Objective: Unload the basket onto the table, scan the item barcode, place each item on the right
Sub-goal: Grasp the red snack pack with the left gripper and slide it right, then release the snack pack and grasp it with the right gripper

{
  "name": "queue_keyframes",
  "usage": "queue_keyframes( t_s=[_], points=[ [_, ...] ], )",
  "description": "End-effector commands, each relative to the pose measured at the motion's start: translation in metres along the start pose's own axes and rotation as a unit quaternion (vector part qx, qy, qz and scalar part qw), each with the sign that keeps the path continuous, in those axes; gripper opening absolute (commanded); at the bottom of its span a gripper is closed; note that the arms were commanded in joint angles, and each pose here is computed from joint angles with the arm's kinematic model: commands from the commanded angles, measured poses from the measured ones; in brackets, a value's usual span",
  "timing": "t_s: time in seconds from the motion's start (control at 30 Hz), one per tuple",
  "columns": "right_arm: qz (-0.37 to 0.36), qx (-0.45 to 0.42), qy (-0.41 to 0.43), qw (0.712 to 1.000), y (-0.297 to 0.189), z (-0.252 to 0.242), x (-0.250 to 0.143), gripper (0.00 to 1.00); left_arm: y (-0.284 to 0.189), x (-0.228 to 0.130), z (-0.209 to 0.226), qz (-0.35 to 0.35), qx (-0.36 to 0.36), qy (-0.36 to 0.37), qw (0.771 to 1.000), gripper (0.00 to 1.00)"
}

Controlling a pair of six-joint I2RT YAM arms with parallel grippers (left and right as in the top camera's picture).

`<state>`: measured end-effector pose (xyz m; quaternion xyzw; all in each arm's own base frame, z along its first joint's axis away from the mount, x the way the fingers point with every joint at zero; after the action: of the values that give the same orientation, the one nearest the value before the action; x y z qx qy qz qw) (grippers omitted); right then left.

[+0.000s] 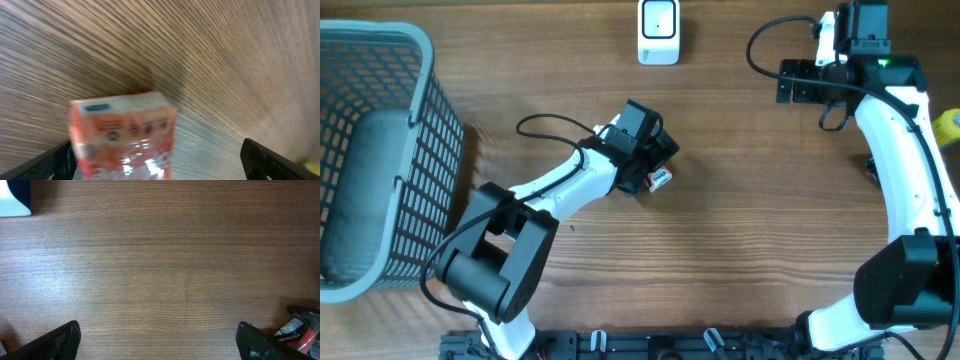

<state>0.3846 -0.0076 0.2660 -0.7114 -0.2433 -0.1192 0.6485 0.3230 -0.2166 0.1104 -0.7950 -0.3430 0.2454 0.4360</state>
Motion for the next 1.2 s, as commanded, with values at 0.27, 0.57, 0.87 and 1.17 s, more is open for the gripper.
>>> queue_keyframes(
  t_s=[0.27,0.57,0.87,1.17],
  points=[
    [0.011,0.008,0.03,0.999,0.003,0.001,-0.003,1.0,-0.096,-0.006,-0.026,-0.082,-0.091,0.109,0.986,1.0],
    [0.112,0.151,0.143,0.972,-0.005,0.03,-0.029,1.0,-0.245,-0.011,-0.023,-0.272,-0.169,0.419,0.85,1.0],
    [0.328,0.183,0.463,0.803,-0.015,0.098,-0.06,1.0,-0.347,0.012,0.019,-0.416,-0.209,0.38,0.799,1.0],
    [0.276,0.108,0.558,0.775,-0.004,0.227,-0.057,1.0,-0.358,0.03,0.052,-0.434,-0.158,0.315,0.829,1.0]
  ],
)
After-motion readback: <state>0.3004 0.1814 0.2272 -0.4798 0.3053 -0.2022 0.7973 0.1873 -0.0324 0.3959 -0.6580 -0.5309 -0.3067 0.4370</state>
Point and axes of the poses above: each gripper's point midway between its finger pads, its own y axis out along the fingers, its own z axis along the line the jaws close on, x = y × z, the point moved 10 cm from there along -y, back along the fingers, and after that the axes turned 13 degrees about -y, right-handed, at the moved point
